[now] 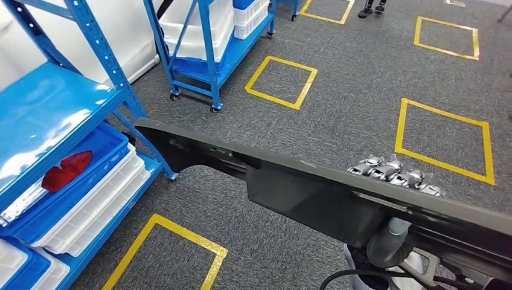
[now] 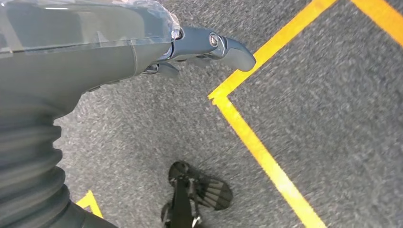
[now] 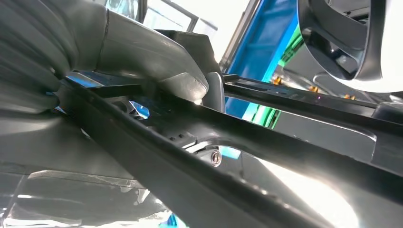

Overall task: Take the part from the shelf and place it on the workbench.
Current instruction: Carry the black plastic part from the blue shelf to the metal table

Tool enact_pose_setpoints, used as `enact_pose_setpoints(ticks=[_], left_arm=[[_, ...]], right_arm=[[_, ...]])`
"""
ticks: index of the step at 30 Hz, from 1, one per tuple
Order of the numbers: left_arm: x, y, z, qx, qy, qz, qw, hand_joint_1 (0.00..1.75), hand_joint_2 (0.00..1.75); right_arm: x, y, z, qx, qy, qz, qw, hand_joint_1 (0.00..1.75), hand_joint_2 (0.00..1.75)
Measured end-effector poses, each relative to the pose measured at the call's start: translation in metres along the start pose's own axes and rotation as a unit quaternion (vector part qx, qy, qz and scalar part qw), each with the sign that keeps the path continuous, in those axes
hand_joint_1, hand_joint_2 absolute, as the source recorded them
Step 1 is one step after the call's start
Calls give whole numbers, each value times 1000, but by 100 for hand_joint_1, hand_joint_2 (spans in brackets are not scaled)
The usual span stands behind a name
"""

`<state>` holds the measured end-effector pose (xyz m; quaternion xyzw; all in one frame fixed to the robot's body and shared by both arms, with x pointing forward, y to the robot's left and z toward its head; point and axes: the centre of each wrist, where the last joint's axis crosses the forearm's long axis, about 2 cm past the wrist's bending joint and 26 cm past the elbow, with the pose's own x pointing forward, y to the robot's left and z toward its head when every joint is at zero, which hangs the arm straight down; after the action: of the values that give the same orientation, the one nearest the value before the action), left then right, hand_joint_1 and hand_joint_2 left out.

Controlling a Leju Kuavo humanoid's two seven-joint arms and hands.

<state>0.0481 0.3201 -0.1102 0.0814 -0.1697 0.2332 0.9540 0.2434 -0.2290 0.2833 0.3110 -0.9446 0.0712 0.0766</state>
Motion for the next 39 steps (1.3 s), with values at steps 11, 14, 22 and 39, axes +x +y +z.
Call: enact_pose_setpoints(ticks=[11, 14, 22, 39], left_arm=[[-5, -3, 1, -7, 6, -4, 1000, 0, 175], [-4, -4, 1, -8, 5, 1, 1000, 0, 175], [-6, -9, 2, -15, 6, -5, 1000, 0, 175], [-6, -10, 2, -12, 4, 9, 1000, 0, 175]], right_arm=[[-5, 7, 2, 5, 10, -9, 1000, 175, 175], [-6, 8, 1, 9, 10, -14, 1000, 175, 175], [-7, 6, -2, 7, 1, -21, 1000, 175, 175], [-8, 6, -4, 12, -5, -31, 999, 175, 175]])
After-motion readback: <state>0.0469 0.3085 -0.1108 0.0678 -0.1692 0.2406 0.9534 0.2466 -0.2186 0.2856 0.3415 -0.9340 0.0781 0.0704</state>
